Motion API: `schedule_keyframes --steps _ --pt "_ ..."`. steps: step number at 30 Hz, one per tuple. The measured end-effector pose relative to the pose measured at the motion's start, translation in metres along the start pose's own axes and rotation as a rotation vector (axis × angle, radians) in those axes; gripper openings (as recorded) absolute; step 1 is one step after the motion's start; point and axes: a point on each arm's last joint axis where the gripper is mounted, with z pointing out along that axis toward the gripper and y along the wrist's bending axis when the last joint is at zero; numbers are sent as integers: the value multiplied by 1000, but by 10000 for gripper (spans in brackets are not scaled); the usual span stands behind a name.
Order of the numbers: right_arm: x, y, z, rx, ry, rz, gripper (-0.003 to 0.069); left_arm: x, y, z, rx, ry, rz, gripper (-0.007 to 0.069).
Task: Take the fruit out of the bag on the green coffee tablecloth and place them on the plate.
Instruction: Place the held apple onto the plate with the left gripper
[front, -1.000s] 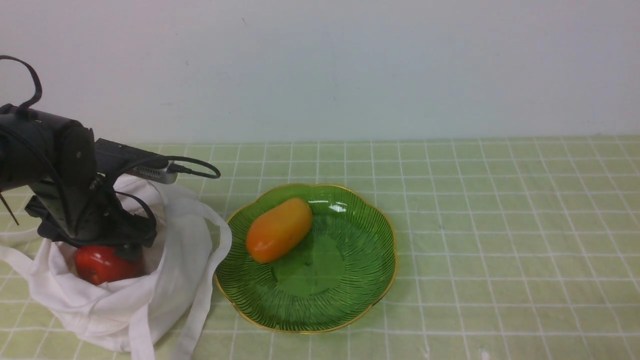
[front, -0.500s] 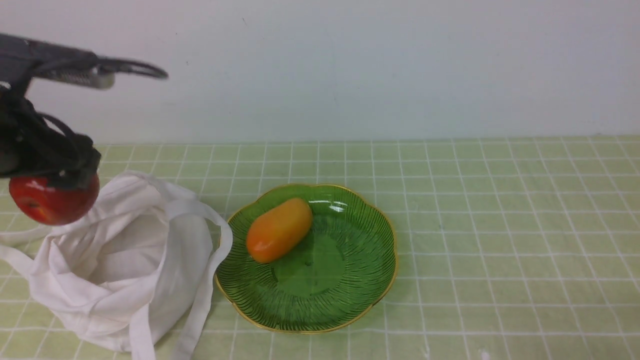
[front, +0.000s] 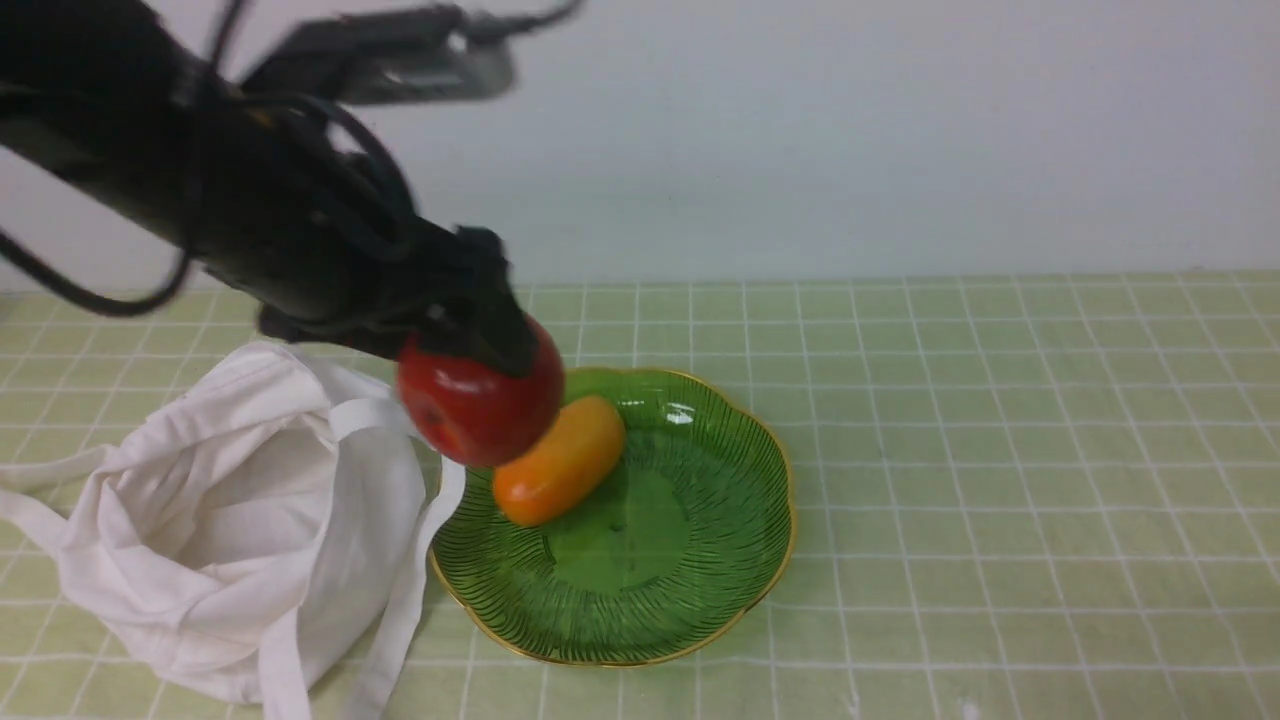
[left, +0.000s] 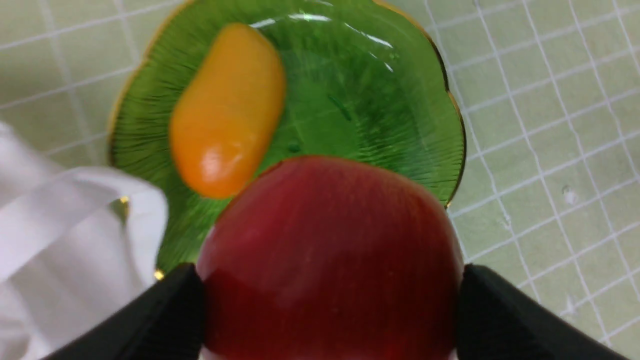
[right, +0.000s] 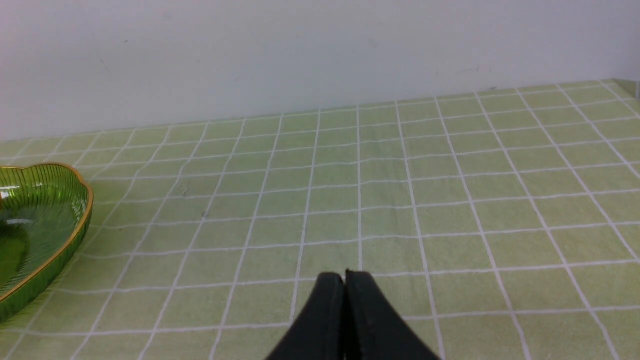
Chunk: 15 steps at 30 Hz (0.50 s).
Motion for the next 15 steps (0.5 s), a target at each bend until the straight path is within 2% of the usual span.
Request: schedule_keyframes --steps 4,7,15 --pt "0 0 0 0 0 0 -15 -4 -27 65 -18 87 135 589" --pt "0 0 0 0 0 0 -15 -3 -35 104 -51 127 203 589" --pt "0 0 0 0 0 0 -15 -3 -32 144 -85 124 197 589"
